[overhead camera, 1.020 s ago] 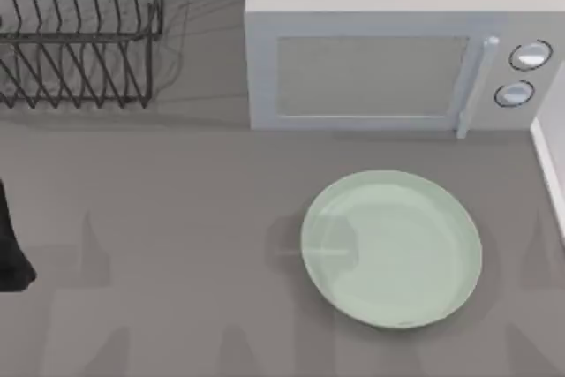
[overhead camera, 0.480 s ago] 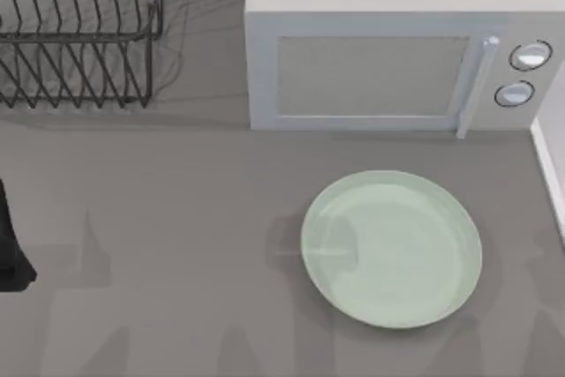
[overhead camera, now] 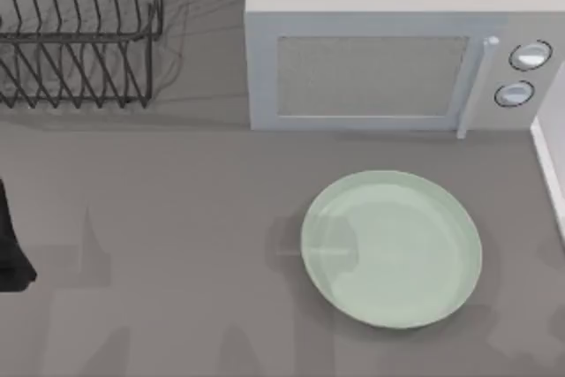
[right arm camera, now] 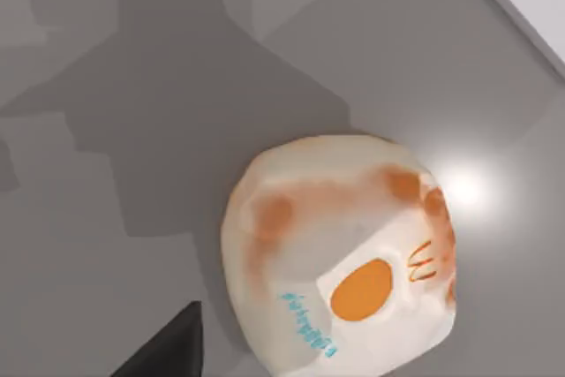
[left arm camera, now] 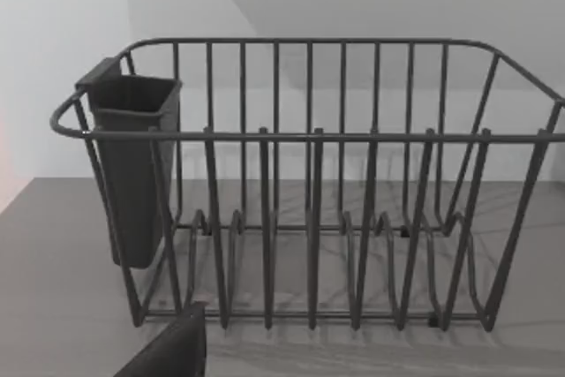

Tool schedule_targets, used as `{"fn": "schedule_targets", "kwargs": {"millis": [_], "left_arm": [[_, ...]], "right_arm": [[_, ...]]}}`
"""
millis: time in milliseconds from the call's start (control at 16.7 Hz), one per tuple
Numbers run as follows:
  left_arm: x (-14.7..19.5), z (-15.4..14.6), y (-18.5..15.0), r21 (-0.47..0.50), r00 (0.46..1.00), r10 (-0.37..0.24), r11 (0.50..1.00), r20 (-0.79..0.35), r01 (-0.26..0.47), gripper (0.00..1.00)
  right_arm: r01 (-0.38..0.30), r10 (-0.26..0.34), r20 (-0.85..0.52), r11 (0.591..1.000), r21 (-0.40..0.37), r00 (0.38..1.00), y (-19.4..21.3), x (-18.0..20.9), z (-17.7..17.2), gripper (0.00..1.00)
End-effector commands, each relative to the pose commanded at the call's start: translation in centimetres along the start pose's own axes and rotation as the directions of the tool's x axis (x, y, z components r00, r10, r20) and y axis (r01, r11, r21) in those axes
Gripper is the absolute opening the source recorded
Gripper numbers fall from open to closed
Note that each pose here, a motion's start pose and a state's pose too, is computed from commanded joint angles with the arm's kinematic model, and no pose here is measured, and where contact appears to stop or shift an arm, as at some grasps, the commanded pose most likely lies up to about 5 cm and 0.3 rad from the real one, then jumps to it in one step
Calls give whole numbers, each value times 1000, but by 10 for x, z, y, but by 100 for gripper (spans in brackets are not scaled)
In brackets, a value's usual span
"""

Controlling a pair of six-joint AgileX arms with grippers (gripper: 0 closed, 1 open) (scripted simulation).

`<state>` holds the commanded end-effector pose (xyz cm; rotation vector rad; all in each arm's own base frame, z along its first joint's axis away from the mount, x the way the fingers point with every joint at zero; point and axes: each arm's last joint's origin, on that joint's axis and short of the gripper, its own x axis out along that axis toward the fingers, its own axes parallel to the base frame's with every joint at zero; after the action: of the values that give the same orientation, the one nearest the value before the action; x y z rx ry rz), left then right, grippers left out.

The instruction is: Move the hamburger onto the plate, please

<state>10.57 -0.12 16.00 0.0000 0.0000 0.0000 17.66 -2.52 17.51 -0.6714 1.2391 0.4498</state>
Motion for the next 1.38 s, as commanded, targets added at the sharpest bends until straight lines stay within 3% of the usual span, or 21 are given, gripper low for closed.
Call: {"fn": "schedule_targets", "kwargs": {"millis": [180, 360, 780, 1380], "left_arm": [[0, 0, 0, 0, 1000, 0, 1000, 0, 0, 100], [0, 0, 0, 0, 1000, 0, 1000, 0, 0, 100], [0, 0, 0, 0, 1000, 0, 1000, 0, 0, 100], [0, 0, 0, 0, 1000, 0, 1000, 0, 0, 100]], "right_arm": [[-151, 138, -114, 982, -112, 984, -16, 7, 8, 100], [-238, 210, -166, 957, -167, 963, -26, 11, 12, 100], [-251, 221, -174, 952, -176, 960, -26, 16, 13, 100], [-250, 220, -173, 952, -175, 960, -10, 88, -1, 100]]}}
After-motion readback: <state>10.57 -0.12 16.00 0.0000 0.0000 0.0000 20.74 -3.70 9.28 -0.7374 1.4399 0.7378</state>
